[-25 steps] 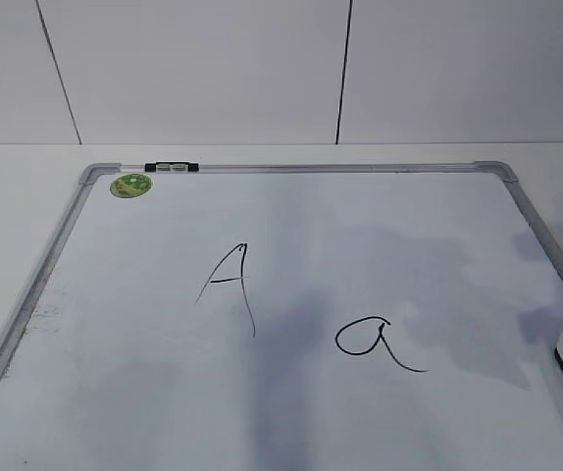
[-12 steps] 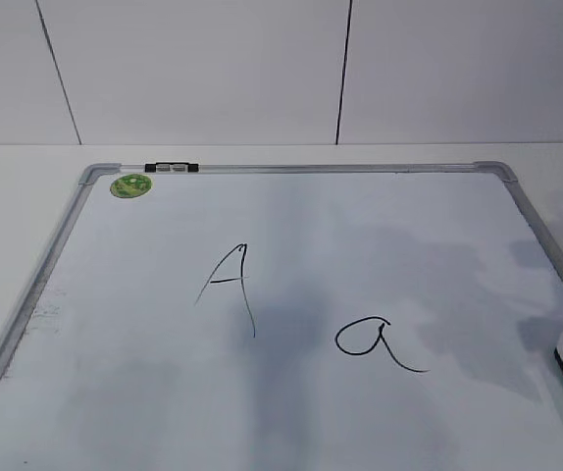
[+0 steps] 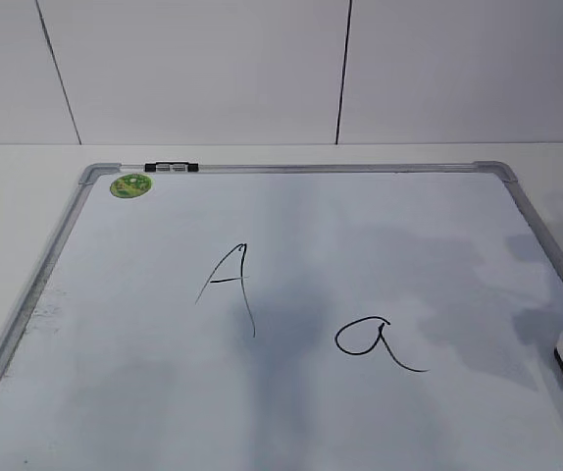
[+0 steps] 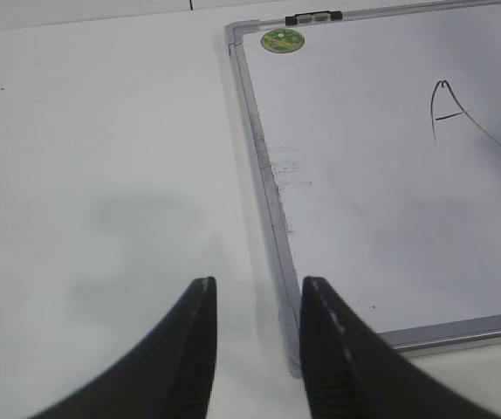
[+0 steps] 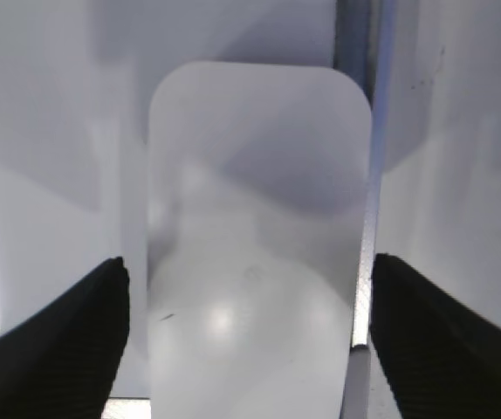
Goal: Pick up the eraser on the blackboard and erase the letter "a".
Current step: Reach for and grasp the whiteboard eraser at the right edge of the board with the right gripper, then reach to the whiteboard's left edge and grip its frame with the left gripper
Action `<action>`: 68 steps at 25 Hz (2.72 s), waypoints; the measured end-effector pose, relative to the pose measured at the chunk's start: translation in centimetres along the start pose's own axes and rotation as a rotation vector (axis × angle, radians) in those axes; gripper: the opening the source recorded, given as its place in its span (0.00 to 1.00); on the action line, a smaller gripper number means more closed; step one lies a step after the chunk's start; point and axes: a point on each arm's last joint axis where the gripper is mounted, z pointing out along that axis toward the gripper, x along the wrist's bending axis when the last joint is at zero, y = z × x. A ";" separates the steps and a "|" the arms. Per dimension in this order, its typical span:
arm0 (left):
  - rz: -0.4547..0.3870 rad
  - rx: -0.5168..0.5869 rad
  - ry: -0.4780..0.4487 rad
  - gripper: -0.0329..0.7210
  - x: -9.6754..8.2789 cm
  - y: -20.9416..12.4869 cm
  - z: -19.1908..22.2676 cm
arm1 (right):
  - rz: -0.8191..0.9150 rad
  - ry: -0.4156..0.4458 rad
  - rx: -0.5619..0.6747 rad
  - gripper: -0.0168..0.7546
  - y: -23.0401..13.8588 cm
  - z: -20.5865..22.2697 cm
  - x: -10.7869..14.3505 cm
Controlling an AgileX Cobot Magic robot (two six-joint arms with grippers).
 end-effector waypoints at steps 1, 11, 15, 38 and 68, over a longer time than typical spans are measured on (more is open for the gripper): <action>0.000 0.000 0.000 0.37 0.0 0.0 0.0 | 0.000 0.000 0.013 0.90 0.0 0.2 0.0; 0.000 0.000 0.000 0.37 0.0 0.0 0.0 | 0.000 0.002 0.073 0.89 0.2 1.6 0.0; 0.000 0.000 0.000 0.37 0.0 0.0 0.0 | 0.000 0.002 0.074 0.84 0.2 1.7 0.0; 0.000 0.000 0.000 0.37 0.0 0.0 0.0 | 0.000 0.001 0.045 0.74 0.5 1.7 0.0; 0.000 0.000 0.000 0.37 0.0 0.0 0.0 | 0.005 0.116 -0.113 0.74 -0.7 -8.4 1.1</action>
